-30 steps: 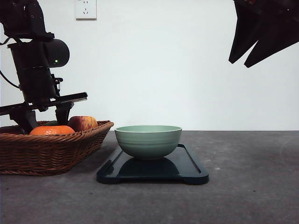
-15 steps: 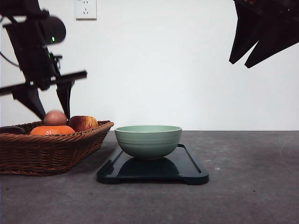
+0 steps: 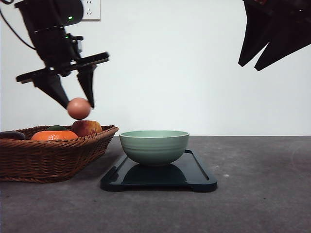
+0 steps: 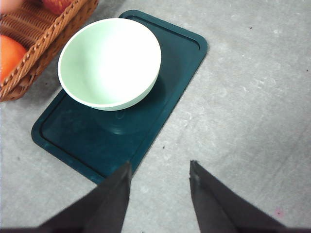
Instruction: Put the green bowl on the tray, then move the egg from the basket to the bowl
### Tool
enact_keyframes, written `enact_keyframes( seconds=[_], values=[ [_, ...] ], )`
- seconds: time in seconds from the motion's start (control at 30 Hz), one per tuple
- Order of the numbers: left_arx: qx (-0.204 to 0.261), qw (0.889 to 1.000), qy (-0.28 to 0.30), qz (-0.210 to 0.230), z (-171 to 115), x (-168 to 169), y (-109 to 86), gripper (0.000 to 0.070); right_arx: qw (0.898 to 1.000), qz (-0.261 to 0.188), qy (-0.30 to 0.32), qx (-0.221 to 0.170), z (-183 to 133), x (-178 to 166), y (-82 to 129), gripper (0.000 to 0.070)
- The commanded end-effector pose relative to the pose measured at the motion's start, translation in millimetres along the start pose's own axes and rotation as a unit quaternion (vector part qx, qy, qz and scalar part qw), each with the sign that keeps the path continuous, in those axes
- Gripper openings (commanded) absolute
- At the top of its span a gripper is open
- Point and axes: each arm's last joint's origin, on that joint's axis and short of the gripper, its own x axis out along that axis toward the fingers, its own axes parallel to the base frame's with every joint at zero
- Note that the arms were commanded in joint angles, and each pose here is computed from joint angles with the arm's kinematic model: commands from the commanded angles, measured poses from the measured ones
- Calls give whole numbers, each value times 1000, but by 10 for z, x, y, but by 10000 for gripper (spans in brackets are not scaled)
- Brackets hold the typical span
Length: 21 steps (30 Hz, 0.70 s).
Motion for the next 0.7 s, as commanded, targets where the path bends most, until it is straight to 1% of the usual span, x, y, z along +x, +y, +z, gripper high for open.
enact_keyframes(
  seconds=[0.0, 0.23, 0.33, 0.53, 0.67],
  values=[
    [16, 1000, -8, -13, 22, -9, -107, 177, 1000, 2, -3, 0, 30, 9, 14, 238],
    [52, 997, -28, -51, -66, 2, -466, 177, 1000, 2, -3, 0, 30, 9, 14, 238],
    [60, 995, -36, -67, -108, 0, -608, 178, 1000, 2, -2, 0, 29, 9, 14, 238],
    [68, 992, -55, -93, -146, -11, -793, 179, 1000, 2, 0, 0, 24, 9, 13, 238],
    [63, 990, -70, -103, -129, -9, -835, 187, 1000, 2, 1, 0, 23, 9, 13, 238]
  ],
)
